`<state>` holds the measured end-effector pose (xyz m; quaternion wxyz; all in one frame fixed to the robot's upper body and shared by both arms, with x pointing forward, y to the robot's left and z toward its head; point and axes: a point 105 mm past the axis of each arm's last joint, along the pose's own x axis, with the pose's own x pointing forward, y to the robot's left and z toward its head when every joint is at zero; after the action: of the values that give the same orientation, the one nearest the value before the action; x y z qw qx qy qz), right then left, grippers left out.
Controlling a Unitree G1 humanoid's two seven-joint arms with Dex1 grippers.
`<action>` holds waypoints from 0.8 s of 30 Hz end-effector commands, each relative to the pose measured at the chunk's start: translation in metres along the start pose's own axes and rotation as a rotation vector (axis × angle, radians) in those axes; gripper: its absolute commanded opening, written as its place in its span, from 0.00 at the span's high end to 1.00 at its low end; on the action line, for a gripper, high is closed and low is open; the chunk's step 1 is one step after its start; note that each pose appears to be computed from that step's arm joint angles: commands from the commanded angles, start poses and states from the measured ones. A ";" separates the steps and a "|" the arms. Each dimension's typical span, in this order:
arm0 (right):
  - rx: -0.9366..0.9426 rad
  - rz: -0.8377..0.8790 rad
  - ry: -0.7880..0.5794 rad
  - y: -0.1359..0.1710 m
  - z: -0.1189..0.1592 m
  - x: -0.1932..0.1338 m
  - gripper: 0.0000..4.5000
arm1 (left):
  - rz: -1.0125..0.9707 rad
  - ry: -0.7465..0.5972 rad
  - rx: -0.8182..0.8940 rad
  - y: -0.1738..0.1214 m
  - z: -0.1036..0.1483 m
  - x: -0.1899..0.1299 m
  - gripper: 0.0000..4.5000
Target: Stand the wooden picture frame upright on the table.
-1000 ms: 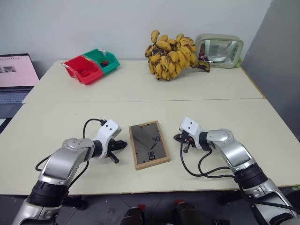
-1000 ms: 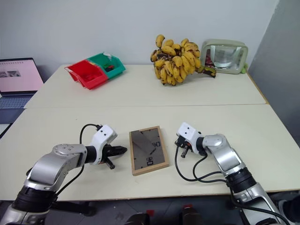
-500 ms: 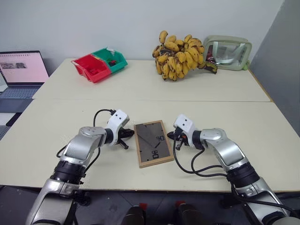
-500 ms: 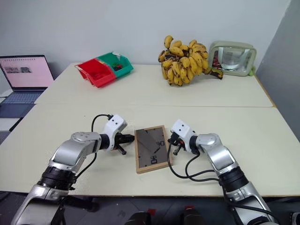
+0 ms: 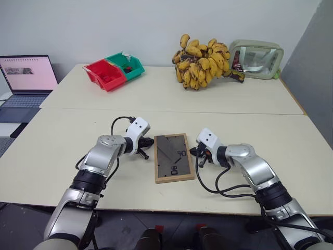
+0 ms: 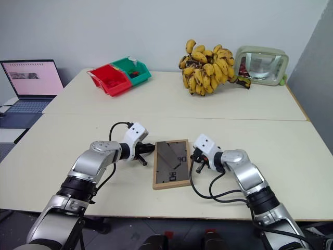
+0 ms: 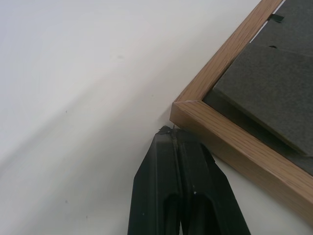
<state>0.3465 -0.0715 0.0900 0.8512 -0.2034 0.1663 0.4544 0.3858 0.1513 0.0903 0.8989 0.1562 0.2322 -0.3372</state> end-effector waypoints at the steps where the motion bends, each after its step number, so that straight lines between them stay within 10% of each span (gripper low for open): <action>1: -0.013 -0.036 -0.023 -0.010 0.005 -0.010 0.99 | -0.027 0.035 -0.002 -0.011 -0.003 0.019 1.00; 8: -0.006 -0.079 -0.002 -0.020 -0.005 -0.020 0.99 | -0.042 0.035 0.030 -0.012 0.004 0.027 1.00; 16: -0.004 -0.093 0.017 -0.025 -0.016 -0.029 0.99 | -0.061 0.040 0.107 0.012 -0.005 -0.034 1.00; 24: -0.016 -0.072 0.017 -0.023 -0.016 -0.024 1.00 | -0.474 -0.037 -0.414 -0.034 0.008 -0.103 0.72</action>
<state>0.3510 -0.1112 0.0890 0.8658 -0.2180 0.1682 0.4177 0.3066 0.1816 0.1271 0.8243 -0.0566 0.3222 -0.4621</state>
